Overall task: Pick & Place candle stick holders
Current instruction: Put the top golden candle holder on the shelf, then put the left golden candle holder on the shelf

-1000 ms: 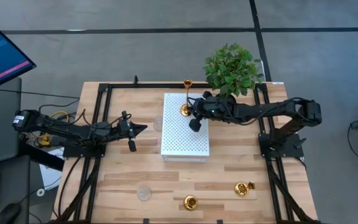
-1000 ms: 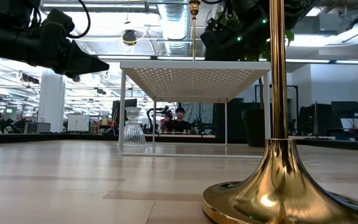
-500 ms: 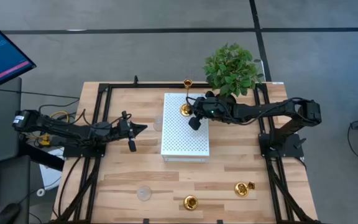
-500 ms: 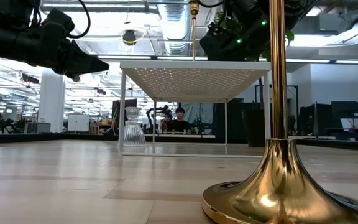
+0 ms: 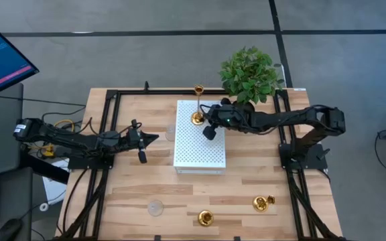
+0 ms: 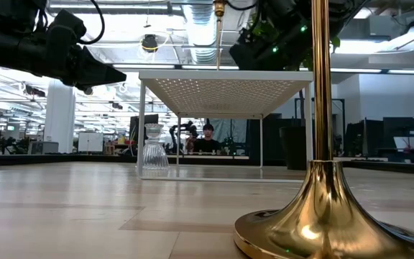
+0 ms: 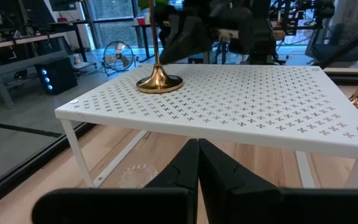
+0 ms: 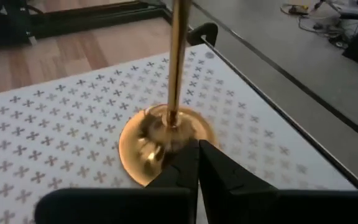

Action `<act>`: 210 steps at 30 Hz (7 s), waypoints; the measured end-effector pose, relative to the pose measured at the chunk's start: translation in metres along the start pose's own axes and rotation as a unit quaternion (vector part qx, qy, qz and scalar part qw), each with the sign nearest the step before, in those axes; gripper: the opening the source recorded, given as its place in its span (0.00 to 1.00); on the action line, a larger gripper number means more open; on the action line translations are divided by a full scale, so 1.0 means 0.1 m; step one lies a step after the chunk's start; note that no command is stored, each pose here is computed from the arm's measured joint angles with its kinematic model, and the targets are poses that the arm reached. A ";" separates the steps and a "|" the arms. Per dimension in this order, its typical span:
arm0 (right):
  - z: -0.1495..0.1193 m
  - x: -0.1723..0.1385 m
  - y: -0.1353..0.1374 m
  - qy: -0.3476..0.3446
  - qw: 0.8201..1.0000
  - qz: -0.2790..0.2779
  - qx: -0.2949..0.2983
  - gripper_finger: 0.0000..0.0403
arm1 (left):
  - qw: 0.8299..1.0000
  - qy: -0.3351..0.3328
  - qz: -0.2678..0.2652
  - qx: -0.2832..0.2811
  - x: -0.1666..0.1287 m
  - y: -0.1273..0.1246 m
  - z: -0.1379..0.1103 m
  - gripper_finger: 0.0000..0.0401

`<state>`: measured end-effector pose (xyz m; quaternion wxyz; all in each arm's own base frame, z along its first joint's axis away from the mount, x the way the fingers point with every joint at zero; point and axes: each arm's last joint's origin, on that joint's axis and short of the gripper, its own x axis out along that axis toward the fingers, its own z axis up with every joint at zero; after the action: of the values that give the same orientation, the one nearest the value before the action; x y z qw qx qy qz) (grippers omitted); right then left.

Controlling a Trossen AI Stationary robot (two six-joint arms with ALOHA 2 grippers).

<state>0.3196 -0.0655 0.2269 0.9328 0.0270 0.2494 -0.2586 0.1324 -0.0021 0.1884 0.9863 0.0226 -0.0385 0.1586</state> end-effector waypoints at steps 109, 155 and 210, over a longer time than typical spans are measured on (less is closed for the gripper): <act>-0.57 -1.12 -0.32 -0.107 0.967 0.224 -0.054 0.00 | 0.994 0.094 0.023 0.051 1.14 0.42 0.79 0.01; -0.58 -1.12 -0.32 -0.105 0.967 0.226 -0.045 0.00 | 0.926 0.015 -0.376 0.014 0.76 -1.07 0.46 0.02; -0.58 -1.30 0.04 -0.122 0.939 0.319 -0.046 0.00 | 0.886 0.053 -0.459 -0.044 1.53 -2.35 0.19 0.46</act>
<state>0.1986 0.0090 0.2379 0.9898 0.0307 0.1239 0.0633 0.3496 -0.1784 0.2120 0.9494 -0.0138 0.0221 -0.3129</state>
